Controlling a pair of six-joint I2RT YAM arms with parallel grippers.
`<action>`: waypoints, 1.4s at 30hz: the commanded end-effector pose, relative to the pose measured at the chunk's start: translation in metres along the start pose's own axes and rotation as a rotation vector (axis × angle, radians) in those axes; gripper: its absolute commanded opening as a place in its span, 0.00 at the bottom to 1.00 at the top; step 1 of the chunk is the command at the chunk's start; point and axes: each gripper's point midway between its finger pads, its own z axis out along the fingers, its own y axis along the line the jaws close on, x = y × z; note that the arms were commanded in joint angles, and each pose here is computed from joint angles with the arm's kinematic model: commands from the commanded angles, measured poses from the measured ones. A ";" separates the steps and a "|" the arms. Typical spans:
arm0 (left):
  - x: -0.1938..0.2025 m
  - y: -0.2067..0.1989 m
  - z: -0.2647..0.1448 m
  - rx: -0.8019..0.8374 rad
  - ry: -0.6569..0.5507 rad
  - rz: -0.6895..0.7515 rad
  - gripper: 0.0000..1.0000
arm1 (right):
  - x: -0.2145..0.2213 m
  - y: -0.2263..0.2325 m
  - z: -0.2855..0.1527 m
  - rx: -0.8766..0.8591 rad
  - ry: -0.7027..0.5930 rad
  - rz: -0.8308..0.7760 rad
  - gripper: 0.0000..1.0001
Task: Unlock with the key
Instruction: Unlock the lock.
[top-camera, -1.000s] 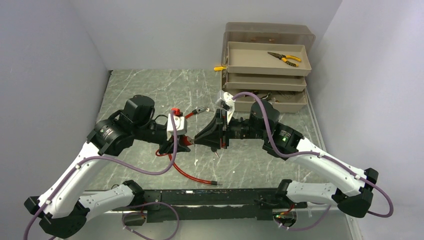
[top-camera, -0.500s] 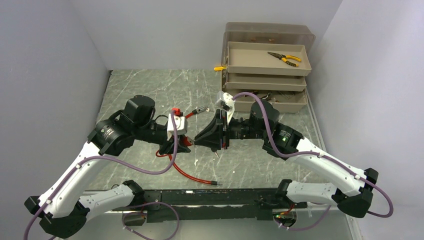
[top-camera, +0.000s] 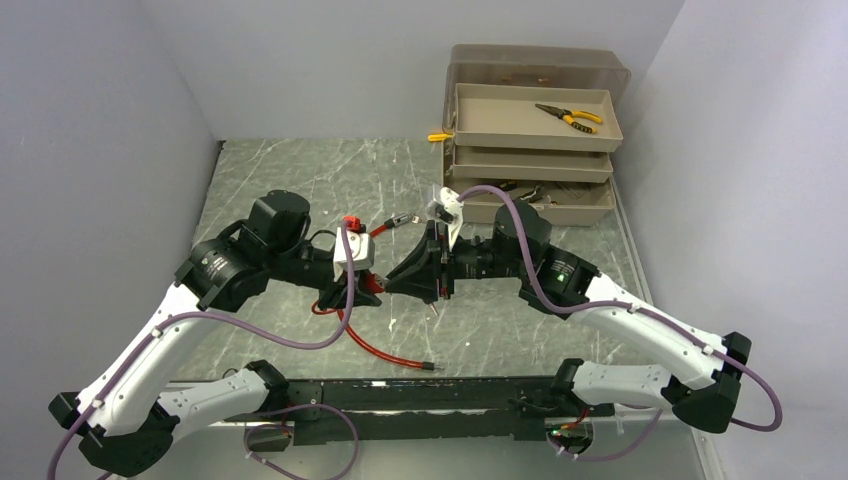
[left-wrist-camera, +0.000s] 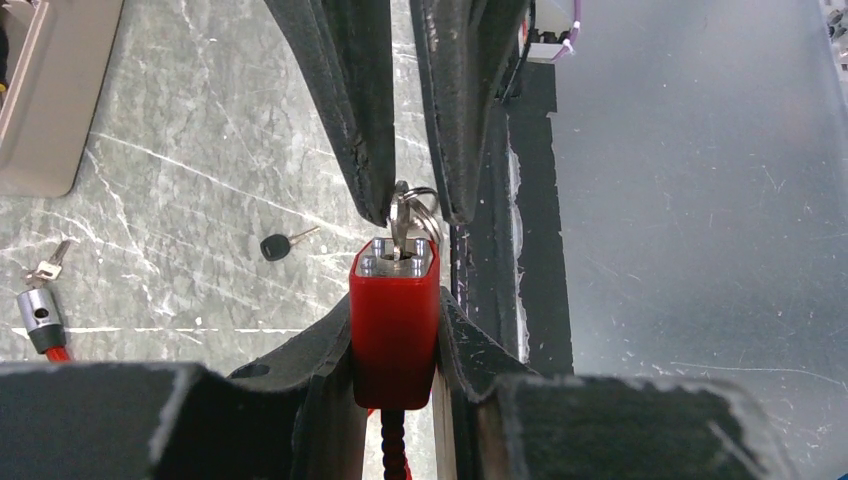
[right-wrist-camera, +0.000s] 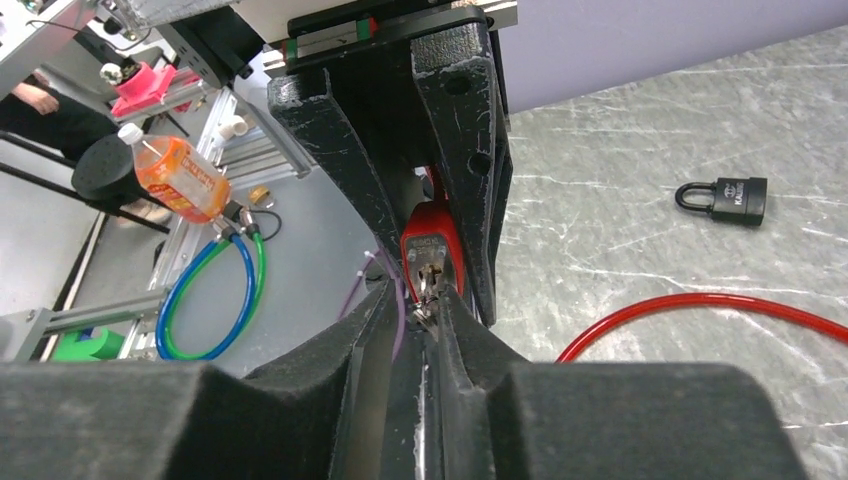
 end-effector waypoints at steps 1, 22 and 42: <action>-0.023 -0.006 -0.007 0.017 -0.071 0.055 0.00 | -0.015 0.009 0.000 -0.048 -0.052 -0.037 0.20; -0.025 0.007 -0.012 -0.055 -0.054 0.100 0.00 | 0.009 0.012 0.011 -0.126 0.012 0.041 0.00; -0.064 0.054 -0.032 -0.381 0.032 0.575 0.00 | -0.012 -0.012 0.011 0.029 -0.114 0.312 0.00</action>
